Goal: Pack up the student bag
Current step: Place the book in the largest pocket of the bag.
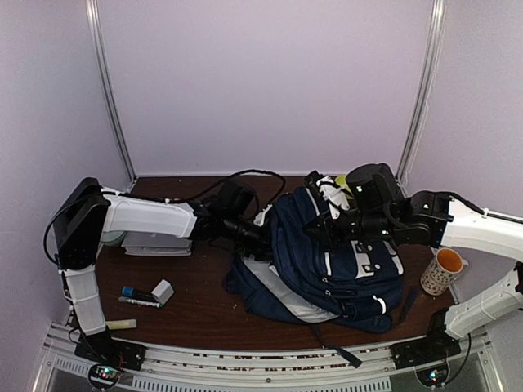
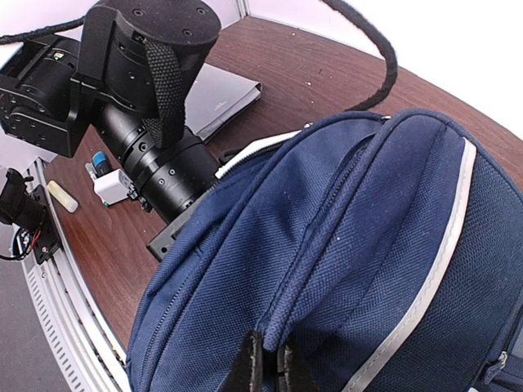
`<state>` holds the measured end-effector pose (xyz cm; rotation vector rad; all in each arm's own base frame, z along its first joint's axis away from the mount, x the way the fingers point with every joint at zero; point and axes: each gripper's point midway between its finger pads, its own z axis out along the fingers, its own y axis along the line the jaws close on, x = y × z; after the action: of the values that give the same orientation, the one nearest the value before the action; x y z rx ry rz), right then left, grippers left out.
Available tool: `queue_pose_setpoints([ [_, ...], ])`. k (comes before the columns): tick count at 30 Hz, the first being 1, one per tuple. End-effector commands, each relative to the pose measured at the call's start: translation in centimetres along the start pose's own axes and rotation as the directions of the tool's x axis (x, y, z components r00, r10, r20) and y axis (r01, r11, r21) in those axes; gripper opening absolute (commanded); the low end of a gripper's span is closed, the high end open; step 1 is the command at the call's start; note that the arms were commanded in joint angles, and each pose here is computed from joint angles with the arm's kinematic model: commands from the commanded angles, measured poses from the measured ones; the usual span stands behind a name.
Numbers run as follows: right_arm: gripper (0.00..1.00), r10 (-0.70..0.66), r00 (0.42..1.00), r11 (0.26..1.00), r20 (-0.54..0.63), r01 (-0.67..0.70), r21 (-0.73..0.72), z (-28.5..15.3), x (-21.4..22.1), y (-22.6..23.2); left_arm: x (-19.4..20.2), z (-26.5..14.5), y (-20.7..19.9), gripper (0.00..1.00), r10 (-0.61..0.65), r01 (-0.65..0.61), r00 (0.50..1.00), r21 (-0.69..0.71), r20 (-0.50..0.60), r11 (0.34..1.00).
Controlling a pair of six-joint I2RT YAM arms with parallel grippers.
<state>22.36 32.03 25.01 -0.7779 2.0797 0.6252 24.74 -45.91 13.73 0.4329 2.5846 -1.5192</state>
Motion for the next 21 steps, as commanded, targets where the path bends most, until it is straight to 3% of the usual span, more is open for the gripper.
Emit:
queue_pose_setpoints([
  [1, 0.0, -0.035, 0.973, 0.992, 0.23, 0.062, -0.113, -3.3, -5.7, 3.3, -2.4, -2.4, -4.2, 0.68, 0.131, -0.138, 0.984, 0.05, 0.121, 0.989],
  [9, 0.0, -0.03, 0.967, 0.998, 0.254, 0.045, -0.052, -3.8, -5.3, 1.9, -0.8, -5.0, -2.8, 0.79, 0.215, -0.204, 0.968, -0.09, 0.128, 0.975],
  [14, 0.0, -0.04, 0.962, 0.998, 0.272, 0.051, -0.035, -3.6, -4.2, 1.4, 0.6, -8.6, -1.1, 0.86, 0.314, -0.265, 0.939, -0.29, 0.141, 0.92],
  [21, 0.0, -0.077, 0.968, 0.997, 0.24, 0.079, -0.001, -2.9, -3.1, 0.8, 1.8, -14.0, 1.1, 0.97, 0.381, -0.257, 0.909, -0.492, 0.17, 0.832],
])
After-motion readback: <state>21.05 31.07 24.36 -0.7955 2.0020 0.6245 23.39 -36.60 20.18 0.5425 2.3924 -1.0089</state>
